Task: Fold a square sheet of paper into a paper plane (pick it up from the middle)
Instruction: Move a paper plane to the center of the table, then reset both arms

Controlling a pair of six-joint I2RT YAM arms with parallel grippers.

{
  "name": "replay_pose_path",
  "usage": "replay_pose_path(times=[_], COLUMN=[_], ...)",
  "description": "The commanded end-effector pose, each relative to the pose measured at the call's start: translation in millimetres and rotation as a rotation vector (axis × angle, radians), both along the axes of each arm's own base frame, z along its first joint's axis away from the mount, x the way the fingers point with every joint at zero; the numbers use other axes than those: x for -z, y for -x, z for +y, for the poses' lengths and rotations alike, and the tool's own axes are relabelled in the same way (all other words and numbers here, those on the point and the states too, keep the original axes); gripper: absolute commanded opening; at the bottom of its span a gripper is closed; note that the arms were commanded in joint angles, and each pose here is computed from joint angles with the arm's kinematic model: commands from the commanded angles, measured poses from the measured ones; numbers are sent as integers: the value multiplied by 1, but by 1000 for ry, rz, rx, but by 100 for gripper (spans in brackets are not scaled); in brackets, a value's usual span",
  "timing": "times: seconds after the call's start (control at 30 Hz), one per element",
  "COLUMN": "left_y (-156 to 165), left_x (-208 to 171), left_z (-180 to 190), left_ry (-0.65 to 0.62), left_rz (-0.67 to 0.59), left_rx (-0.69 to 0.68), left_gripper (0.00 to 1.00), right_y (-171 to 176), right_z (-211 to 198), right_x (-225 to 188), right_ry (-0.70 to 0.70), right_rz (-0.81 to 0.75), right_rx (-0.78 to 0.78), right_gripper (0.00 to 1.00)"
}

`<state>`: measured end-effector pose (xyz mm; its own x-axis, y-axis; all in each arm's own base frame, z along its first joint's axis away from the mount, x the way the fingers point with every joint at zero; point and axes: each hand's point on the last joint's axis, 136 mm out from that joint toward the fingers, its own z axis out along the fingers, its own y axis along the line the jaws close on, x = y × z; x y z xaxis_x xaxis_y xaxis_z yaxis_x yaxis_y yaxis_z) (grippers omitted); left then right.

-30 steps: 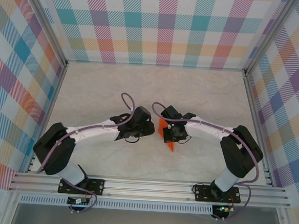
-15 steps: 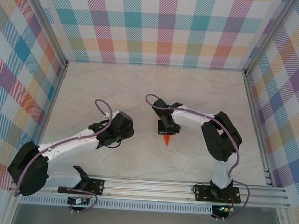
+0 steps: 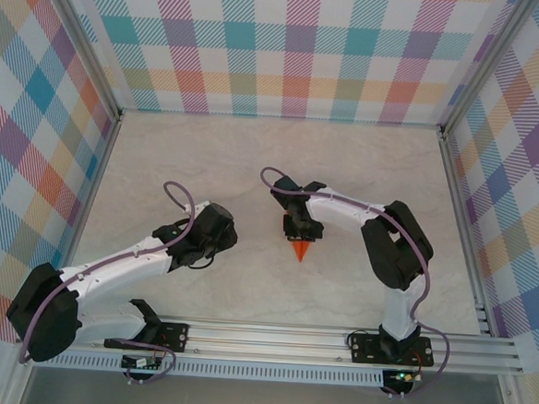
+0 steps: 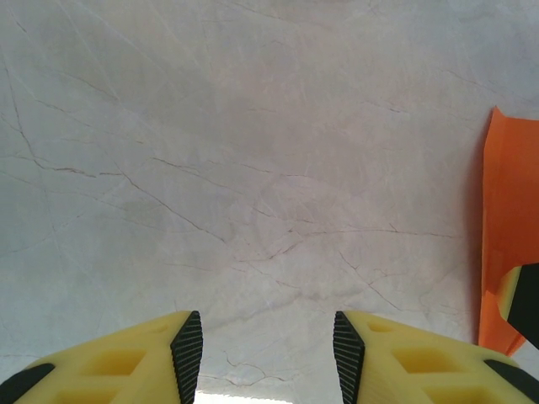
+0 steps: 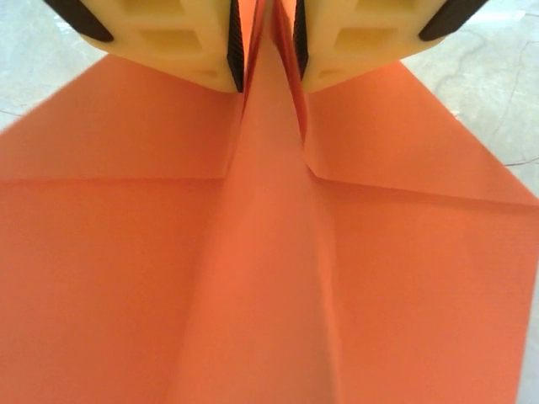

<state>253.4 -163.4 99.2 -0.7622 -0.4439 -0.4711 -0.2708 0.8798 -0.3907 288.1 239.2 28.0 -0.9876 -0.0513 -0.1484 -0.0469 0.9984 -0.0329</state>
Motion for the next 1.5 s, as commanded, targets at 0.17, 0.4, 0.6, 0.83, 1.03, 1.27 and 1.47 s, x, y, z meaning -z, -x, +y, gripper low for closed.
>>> replay_pose_path(times=[0.17,0.4,0.6,0.83,1.03,1.27,1.47], left_y=[1,0,-1,4,12,15,13], left_x=[-1,-10,-28,-55,-71,-73,-74], left_z=[11,23,52,104,138,157,163], left_ry=[-24,-70,-185,-395,-506,-592,-642], left_rz=[-7,-45,-132,-251,-338,-353,-365], left_rx=[-23,-33,-82,-190,-278,-332,-342], left_gripper=[49,54,67,88,100,100,100], right_y=[-1,-5,-7,-8,-20,-54,-89], right_z=[1,-20,-98,-197,-235,-234,-213], right_x=[-51,-152,-211,-177,-115,-59,-75], right_ry=[-26,-110,57,186,291,207,97], right_rz=[-69,-360,-687,-760,-737,-752,-925], right_rx=[-53,-53,21,244,237,151,42], right_gripper=[37,50,77,100,100,100,100])
